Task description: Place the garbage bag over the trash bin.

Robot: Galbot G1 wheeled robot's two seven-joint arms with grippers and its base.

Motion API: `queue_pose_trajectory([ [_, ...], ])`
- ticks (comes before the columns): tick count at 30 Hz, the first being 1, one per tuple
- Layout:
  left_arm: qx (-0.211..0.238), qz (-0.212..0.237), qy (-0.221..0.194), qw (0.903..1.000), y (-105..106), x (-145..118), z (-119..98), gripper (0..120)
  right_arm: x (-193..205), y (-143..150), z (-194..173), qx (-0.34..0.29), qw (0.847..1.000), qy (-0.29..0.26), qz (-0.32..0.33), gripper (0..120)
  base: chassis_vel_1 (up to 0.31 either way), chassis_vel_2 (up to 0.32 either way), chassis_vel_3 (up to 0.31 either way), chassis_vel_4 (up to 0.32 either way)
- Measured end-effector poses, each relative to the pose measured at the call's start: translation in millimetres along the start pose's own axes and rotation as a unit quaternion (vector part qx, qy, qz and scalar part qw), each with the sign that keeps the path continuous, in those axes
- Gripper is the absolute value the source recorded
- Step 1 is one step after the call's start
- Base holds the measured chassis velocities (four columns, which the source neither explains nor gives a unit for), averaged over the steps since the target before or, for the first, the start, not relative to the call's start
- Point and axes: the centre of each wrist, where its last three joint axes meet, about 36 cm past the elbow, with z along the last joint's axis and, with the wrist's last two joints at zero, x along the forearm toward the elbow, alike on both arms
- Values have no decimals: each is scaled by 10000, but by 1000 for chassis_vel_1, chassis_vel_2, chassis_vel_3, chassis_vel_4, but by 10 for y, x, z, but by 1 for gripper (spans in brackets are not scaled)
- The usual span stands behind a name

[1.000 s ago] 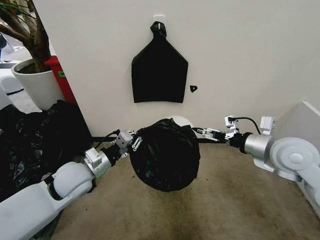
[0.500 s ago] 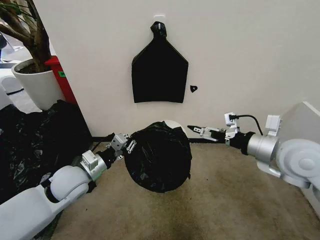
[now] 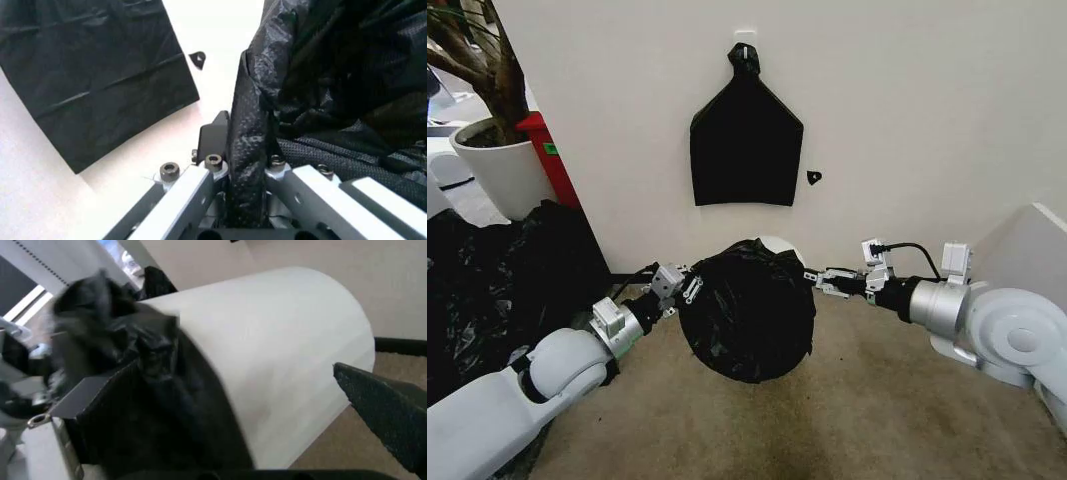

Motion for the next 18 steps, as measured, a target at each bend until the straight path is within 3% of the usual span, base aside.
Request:
queue_pose_trajectory([
  [18,-217,356,-167,9990,-97,40,-188,1,-137,-390,12,-101,9993,15,360,100,0,0,0,0],
])
